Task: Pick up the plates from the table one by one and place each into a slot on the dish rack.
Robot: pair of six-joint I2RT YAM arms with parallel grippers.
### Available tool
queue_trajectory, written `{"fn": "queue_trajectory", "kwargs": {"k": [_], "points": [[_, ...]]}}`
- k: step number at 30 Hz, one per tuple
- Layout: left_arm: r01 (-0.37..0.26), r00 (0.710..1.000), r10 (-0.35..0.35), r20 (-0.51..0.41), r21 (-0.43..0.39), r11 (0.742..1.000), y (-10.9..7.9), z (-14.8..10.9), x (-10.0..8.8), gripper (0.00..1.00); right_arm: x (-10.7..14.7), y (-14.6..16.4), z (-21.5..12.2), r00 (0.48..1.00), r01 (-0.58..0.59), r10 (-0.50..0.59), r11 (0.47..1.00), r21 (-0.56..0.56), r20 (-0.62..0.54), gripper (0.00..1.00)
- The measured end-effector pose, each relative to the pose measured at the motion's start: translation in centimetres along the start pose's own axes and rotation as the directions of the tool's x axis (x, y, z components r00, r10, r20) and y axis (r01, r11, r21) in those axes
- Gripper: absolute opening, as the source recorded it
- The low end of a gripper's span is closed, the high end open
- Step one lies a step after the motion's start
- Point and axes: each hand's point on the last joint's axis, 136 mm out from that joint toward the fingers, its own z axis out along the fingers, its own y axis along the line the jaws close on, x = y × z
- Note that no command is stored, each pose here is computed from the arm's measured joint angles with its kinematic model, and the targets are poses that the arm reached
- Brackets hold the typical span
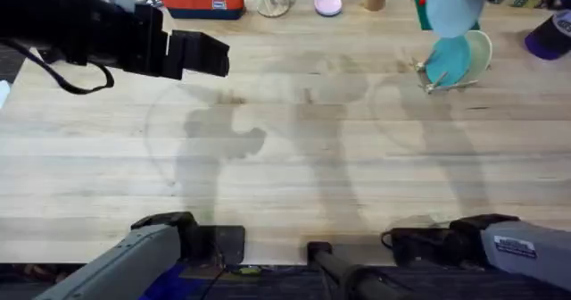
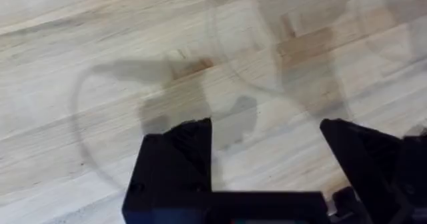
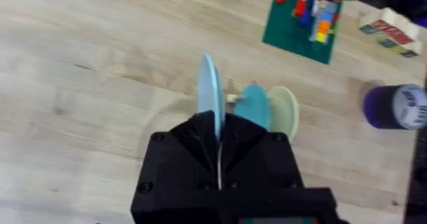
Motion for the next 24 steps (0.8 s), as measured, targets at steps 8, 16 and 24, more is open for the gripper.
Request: {"fn": "queue_trajectory", "kwargs": {"k": [8, 16, 24], "points": [[0.000, 1.000, 0.000, -0.001, -0.004, 1.000, 0.1, 0.0, 0.0, 0.993, 1.0, -3.1, -0.5, 1.000, -0.005, 0.006, 0.998, 0.059, -0.014, 0.029], [0.000, 1.000, 0.000, -0.002, -0.006, 1.000, 0.1, 0.0, 0.0, 0.994, 2.9, -5.7, -0.5, 0.996, -0.047, 0.053, 0.994, 0.104, -0.065, 0.029], [0.000, 1.000, 0.000, -0.002, -0.007, 1.000, 0.1, 0.0, 0.0, 0.994, 3.7, -6.5, -0.5, 0.993, -0.074, 0.082, 0.993, 0.097, -0.081, 0.029]]}}
